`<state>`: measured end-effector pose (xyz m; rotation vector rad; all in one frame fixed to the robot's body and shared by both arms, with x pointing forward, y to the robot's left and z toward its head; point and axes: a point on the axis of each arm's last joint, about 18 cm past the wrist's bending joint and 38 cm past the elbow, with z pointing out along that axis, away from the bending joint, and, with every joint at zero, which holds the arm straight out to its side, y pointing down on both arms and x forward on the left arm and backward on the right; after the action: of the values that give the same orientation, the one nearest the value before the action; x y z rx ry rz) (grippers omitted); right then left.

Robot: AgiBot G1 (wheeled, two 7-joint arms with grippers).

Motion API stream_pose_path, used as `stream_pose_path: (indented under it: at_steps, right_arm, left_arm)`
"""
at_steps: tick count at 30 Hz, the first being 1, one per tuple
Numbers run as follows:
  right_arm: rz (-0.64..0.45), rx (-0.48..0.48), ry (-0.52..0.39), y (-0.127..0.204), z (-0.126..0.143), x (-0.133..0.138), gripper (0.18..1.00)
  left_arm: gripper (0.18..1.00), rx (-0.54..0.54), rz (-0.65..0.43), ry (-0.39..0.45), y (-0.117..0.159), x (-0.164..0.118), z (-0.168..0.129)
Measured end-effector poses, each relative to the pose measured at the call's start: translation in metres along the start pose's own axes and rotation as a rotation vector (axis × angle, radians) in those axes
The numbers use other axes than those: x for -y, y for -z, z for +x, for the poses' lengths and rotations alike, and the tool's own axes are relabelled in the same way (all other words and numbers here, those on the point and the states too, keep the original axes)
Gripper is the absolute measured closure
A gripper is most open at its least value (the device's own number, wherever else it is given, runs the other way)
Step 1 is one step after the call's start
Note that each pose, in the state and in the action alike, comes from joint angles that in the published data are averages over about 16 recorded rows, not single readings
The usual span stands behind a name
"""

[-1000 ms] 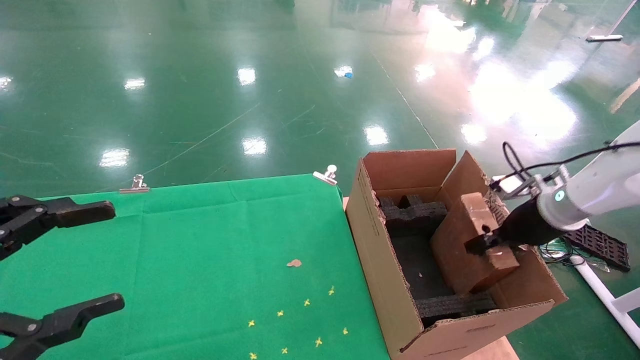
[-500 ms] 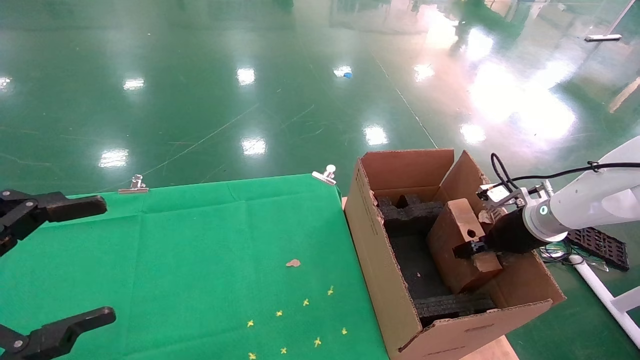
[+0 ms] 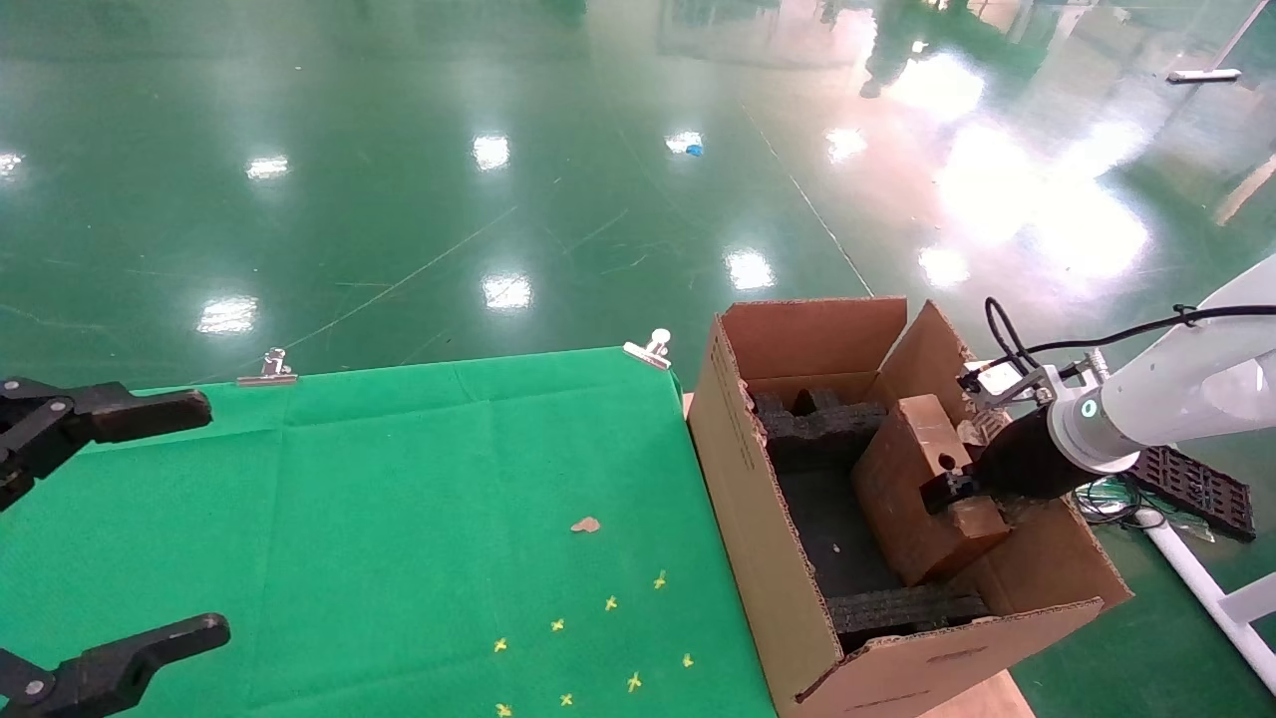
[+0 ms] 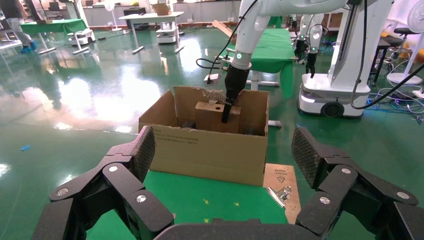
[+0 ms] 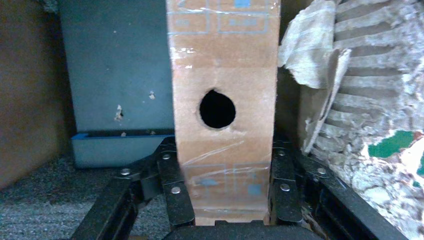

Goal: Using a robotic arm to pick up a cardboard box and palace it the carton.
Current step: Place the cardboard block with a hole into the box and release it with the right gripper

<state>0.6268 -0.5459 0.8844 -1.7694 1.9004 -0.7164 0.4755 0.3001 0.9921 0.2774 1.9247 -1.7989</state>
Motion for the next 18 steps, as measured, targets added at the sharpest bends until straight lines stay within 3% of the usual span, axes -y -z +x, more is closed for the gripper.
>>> stream_pose_path:
  at_steps: [11,18]
  right_arm:
    - [0.012,0.007,0.007,0.009,-0.003,0.009,0.615]
    - [0.078,0.037,0.048,0.04,-0.01,0.037,0.475]
  left_arm:
    - [0.184,0.0,0.0,0.0,0.0,0.0,0.0]
    - [0.184,0.0,0.0,0.0,0.0,0.0,0.0]
